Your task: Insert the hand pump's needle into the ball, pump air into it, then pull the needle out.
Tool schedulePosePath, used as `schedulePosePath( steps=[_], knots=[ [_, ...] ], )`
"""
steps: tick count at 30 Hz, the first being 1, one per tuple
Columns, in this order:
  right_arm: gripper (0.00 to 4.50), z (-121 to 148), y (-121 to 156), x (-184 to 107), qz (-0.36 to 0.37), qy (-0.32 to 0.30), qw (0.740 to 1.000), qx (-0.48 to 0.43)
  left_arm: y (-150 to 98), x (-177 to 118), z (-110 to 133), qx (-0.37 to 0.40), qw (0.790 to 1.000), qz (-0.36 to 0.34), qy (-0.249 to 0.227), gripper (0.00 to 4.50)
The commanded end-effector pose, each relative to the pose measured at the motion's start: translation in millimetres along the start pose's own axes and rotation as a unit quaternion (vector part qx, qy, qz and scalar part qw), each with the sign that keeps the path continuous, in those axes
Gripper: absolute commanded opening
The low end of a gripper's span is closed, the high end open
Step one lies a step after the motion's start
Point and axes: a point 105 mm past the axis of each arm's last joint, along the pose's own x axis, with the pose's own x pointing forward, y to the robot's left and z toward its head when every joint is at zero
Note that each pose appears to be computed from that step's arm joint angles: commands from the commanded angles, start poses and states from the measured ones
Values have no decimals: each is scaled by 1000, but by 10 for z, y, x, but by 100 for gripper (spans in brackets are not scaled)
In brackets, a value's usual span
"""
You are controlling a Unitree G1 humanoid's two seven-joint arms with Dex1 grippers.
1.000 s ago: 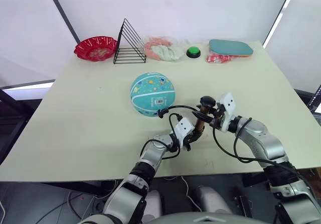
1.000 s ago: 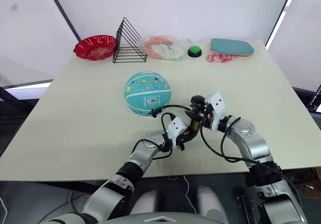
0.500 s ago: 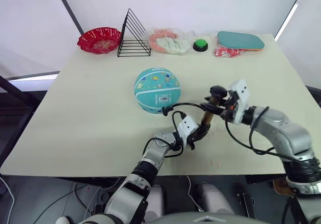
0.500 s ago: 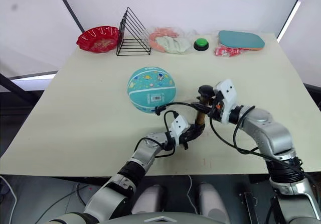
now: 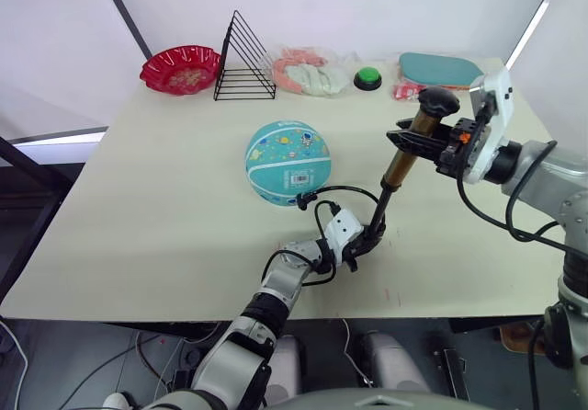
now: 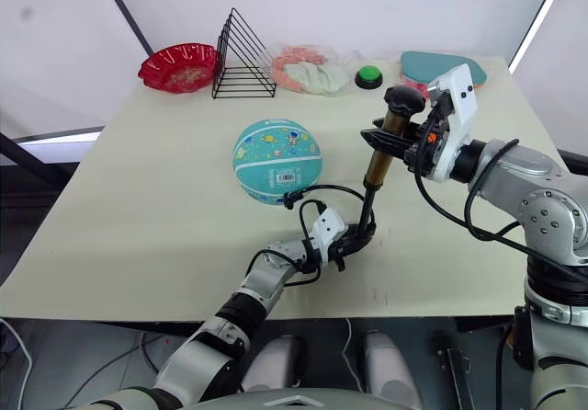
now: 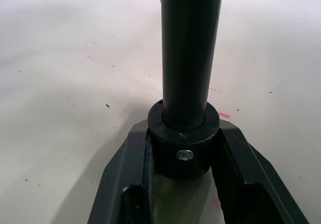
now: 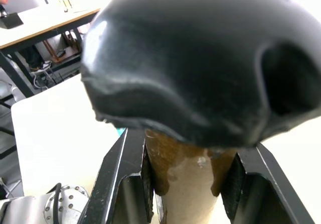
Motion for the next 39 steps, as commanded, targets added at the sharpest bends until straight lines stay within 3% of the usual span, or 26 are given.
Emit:
schedulePosePath(
  steps=[1, 9, 15, 21, 27, 31, 36, 39],
  knots=[
    [106, -212, 0, 24, -2, 13, 1000, -19, -113, -129, -502, -52, 996, -1, 79, 105],
    [106, -1034, 33, 163, 19, 98, 995, 11, -101, -138, -504, -49, 996, 2, 79, 105],
    [106, -1950, 87, 198, 21, 176, 983, 54, -101, -158, -510, -48, 996, 7, 78, 105],
    [106, -2254, 154, 218, 32, 197, 978, 57, -99, -174, -511, -48, 996, 9, 77, 105],
    [106, -1936, 31, 247, 20, 153, 987, 35, -90, -168, -504, -48, 996, 8, 77, 105],
    [106, -1122, -68, 229, 13, 65, 998, -13, -70, -149, -499, -48, 996, 8, 78, 105],
    [106, -704, -30, 136, 14, 42, 999, -27, -62, -139, -496, -48, 996, 6, 78, 105],
    [106, -321, -41, 39, 7, 16, 999, -41, -77, -125, -498, -49, 996, 3, 78, 105]
  ],
)
